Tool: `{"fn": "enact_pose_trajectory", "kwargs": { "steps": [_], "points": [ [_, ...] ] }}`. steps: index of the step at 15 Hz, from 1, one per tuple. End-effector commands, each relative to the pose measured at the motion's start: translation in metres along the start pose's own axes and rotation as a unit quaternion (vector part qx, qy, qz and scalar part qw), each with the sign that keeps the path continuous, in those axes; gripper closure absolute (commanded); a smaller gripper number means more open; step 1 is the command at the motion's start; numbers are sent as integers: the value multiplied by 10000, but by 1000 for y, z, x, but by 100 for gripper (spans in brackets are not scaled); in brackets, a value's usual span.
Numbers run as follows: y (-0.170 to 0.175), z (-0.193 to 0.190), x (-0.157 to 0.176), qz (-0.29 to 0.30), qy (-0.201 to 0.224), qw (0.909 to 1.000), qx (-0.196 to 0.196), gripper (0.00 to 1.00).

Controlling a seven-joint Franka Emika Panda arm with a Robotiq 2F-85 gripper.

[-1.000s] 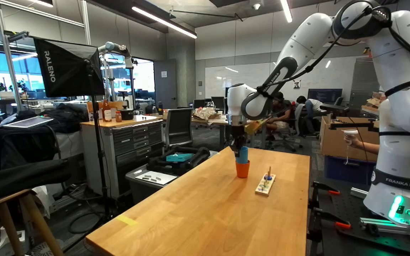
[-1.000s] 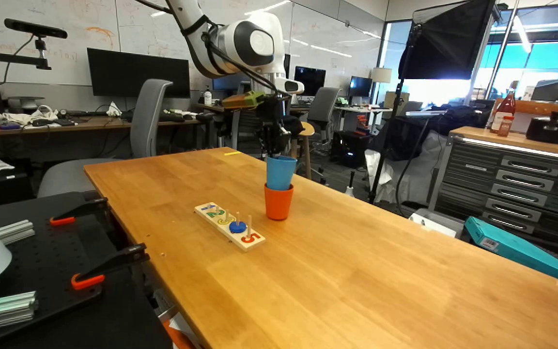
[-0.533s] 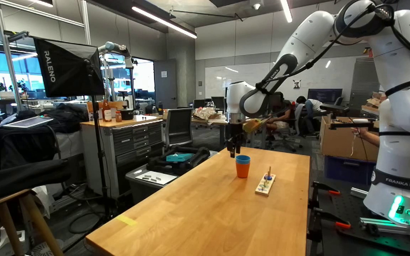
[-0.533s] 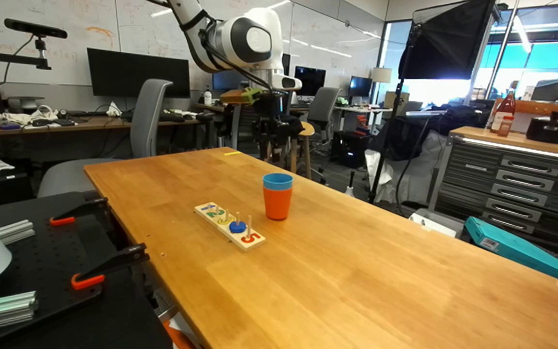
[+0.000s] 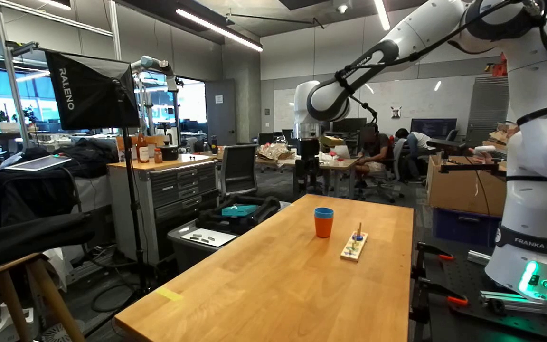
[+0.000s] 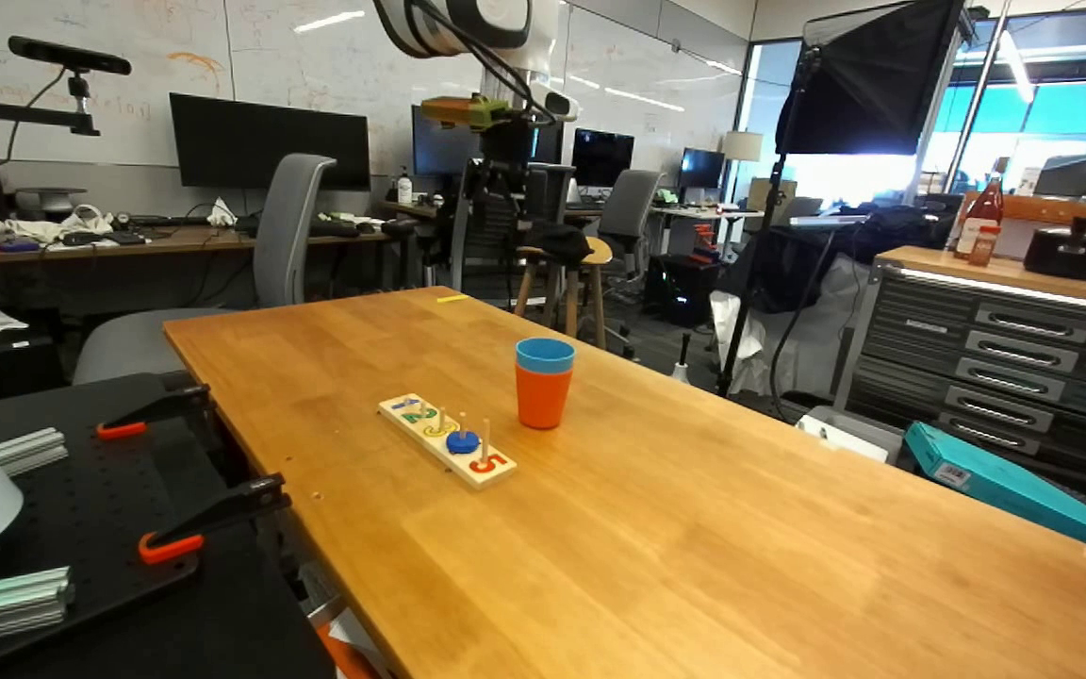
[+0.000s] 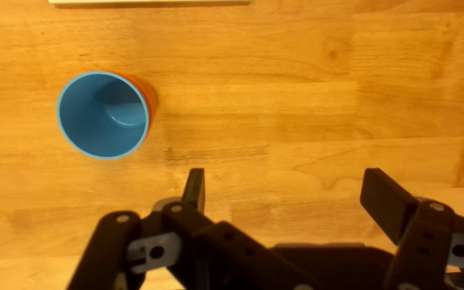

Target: Put the blue cup in the orange one

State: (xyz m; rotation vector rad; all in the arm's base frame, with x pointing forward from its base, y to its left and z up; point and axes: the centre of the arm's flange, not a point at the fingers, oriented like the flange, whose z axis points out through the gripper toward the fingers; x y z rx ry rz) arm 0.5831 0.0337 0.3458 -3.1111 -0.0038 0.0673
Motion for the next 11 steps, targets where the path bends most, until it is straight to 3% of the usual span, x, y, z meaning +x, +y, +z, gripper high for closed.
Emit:
{"fn": "enact_pose_trajectory", "kwargs": {
  "steps": [1, 6, 7, 11],
  "points": [
    [7, -44, 18, -68, -77, 9999, 50, 0],
    [18, -79, 30, 42, 93, 9999, -10, 0],
    [13, -61, 21, 57, 117, 9999, 18, 0],
    [16, -68, 23, 83, 132, 9999, 19, 0]
  ]
}}
